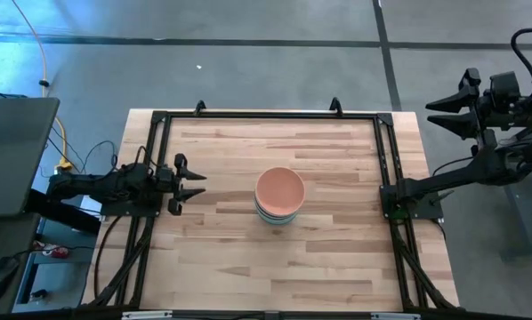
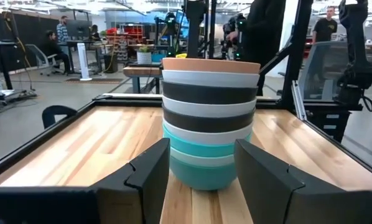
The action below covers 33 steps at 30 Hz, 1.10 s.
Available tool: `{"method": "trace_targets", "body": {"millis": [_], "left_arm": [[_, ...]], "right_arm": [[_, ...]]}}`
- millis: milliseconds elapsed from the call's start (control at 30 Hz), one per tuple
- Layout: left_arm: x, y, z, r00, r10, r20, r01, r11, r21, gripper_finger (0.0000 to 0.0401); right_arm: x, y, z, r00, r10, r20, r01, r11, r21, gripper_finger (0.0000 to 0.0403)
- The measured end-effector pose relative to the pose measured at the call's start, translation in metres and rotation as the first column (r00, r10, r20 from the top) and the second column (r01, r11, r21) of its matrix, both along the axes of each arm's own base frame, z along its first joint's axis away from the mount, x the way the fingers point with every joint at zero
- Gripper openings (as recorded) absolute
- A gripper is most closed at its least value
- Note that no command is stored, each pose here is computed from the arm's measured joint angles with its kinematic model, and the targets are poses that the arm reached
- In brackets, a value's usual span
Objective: Nest bowls inside each other
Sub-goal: Return to Home Position
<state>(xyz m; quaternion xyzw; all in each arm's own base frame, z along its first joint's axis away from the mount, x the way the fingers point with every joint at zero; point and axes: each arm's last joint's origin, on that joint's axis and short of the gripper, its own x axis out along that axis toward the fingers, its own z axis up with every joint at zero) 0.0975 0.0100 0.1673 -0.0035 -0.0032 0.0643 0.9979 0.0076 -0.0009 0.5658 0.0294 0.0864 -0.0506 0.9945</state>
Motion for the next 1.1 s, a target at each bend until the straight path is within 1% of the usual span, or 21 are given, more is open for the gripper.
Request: {"method": "trace_targets", "body": {"millis": [167, 367, 500, 600, 700, 800, 900, 1000, 1100], "left_arm": [[0.0, 0.0, 0.0, 1.0, 0.0, -0.004, 0.0, 1.0, 0.018, 0.0168], [0.0, 0.0, 0.0, 1.0, 0.0, -0.003, 0.0, 1.0, 0.012, 0.0168], [0.0, 0.0, 0.0, 1.0, 0.0, -0.003, 0.0, 1.0, 0.011, 0.0168], [0.0, 0.0, 0.0, 1.0, 0.0, -0.003, 0.0, 1.0, 0.011, 0.0168], [0.0, 0.0, 0.0, 1.0, 0.0, -0.003, 0.0, 1.0, 0.011, 0.0168], [0.0, 0.0, 0.0, 1.0, 0.0, -0.003, 0.0, 1.0, 0.011, 0.0168], [0.0, 0.0, 0.0, 1.0, 0.0, -0.003, 0.0, 1.0, 0.011, 0.0168], [0.0, 0.0, 0.0, 1.0, 0.0, -0.003, 0.0, 1.0, 0.01, 0.0168], [0.0, 0.0, 0.0, 1.0, 0.0, -0.003, 0.0, 1.0, 0.01, 0.0168]], "right_arm": [[0.0, 0.0, 0.0, 1.0, 0.0, 0.0, 0.0, 1.0, 0.0, 0.0126], [0.0, 0.0, -0.001, 1.0, 0.011, -0.007, -0.011, 1.0, -0.003, 0.0126], [0.0, 0.001, -0.004, 0.999, 0.02, -0.044, -0.02, 1.0, 0.0, 0.0126], [0.009, 0.0, -0.01, 0.997, 0.029, -0.075, -0.028, 1.0, 0.004, 0.0126], [0.027, 0.0, -0.022, 0.991, 0.098, -0.095, -0.1, 0.995, -0.015, 0.0126], [0.044, 0.0, -0.041, 0.981, 0.168, -0.098, -0.175, 0.982, -0.065, 0.0126], [0.053, 0.0, -0.064, 0.977, 0.199, -0.072, -0.206, 0.972, -0.115, 0.0126], [0.05, 0.001, -0.088, 0.976, 0.219, 0.01, -0.215, 0.964, -0.159, 0.0126], [0.041, 0.003, -0.11, 0.954, 0.264, 0.142, -0.234, 0.952, -0.198, 0.0126]]}}
